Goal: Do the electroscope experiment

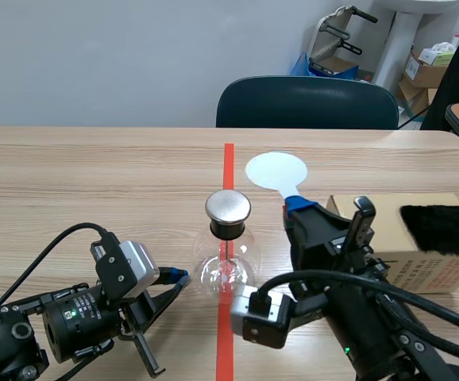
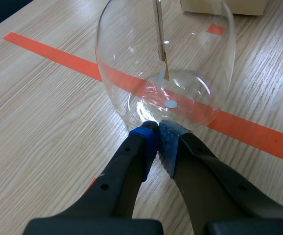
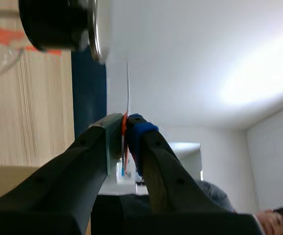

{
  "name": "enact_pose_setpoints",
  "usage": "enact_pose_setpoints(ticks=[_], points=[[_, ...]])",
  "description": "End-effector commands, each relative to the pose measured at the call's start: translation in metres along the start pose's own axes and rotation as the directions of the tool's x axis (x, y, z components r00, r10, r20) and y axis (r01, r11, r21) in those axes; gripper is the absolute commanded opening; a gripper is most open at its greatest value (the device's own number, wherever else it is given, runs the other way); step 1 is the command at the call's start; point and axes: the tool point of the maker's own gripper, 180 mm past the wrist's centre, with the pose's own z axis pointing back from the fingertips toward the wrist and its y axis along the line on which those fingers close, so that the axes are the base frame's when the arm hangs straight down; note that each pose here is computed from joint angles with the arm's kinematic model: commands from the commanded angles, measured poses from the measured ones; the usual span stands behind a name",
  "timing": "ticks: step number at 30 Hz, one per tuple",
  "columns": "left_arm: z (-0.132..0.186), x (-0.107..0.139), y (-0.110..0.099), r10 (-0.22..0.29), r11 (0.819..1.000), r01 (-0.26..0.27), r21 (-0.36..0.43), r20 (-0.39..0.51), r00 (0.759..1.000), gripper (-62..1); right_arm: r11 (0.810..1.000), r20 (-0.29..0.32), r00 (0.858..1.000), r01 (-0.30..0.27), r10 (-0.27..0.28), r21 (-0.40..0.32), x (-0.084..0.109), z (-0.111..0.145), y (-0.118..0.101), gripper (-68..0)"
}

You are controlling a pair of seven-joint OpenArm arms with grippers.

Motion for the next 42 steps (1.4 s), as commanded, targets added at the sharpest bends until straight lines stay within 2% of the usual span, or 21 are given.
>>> enact_pose_setpoints(ticks=[1, 8, 18, 42], points=[[-0.003, 0.01, 0.001, 0.005, 1.0, -0.005, 0.006, 0.036, 0.999, -57.5, 0.999, 0.021, 1.0, -0.013, 0.014, -0.032, 0.001, -0.002, -0.01, -65.8], [-0.003, 0.01, 0.001, 0.005, 1.0, -0.005, 0.006, 0.036, 0.999, -57.5, 0.999, 0.139, 0.99, -0.013, 0.018, -0.032, 0.022, 0.0, -0.009, -65.8], [-0.003, 0.01, 0.001, 0.005, 1.0, -0.005, 0.006, 0.036, 0.999, -57.5, 0.999, 0.235, 0.972, -0.013, 0.021, -0.032, 0.039, 0.003, -0.009, -65.8], [-0.003, 0.01, 0.001, 0.005, 1.0, -0.005, 0.006, 0.036, 0.999, -57.5, 0.999, 0.238, 0.971, -0.013, 0.021, -0.033, 0.04, 0.003, -0.009, -65.8]])
